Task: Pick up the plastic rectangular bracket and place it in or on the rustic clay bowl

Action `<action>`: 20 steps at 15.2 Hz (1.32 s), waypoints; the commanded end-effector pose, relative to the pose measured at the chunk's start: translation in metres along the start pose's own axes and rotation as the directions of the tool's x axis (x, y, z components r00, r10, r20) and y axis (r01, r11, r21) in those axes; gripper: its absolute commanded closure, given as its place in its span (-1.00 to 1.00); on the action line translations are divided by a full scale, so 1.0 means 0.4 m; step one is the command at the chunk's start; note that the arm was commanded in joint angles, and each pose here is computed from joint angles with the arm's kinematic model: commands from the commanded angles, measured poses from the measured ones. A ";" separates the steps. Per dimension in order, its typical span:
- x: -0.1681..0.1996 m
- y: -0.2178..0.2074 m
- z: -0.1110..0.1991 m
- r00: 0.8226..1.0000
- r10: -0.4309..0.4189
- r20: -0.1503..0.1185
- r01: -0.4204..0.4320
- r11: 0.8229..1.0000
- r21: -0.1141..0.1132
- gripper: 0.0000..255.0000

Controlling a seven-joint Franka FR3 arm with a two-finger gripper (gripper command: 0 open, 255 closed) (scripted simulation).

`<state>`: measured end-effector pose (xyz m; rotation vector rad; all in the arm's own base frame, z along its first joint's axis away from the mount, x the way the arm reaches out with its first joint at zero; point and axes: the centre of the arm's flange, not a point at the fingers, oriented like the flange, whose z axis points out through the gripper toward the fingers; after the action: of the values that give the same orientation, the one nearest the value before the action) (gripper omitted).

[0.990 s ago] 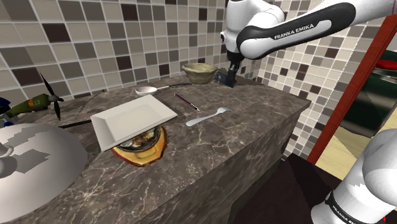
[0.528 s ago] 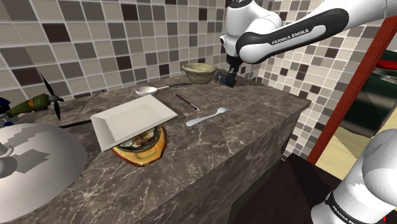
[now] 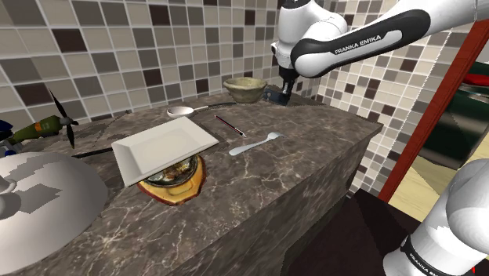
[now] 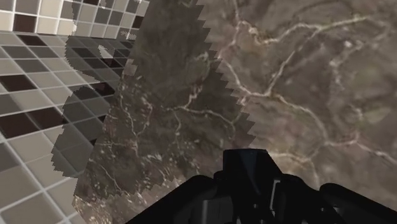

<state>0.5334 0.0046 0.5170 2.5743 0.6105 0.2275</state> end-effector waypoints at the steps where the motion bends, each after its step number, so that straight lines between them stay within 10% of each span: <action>1: 0.000 -0.004 0.007 1.000 -0.002 0.006 0.002 1.000 0.003 1.00; 9: 0.000 0.012 -0.017 1.000 -0.001 0.004 0.001 1.000 0.002 1.00; 10: 0.000 0.012 -0.017 1.000 -0.001 0.004 0.001 1.000 0.002 -1.00; 14: 0.032 0.051 -0.042 0.968 -0.118 -0.220 0.145 0.983 0.110 -1.00; 20: 0.048 0.040 0.035 0.968 -0.118 -0.220 0.145 0.983 0.110 -1.00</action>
<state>0.5577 -0.0034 0.5174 2.6360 0.8968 0.4353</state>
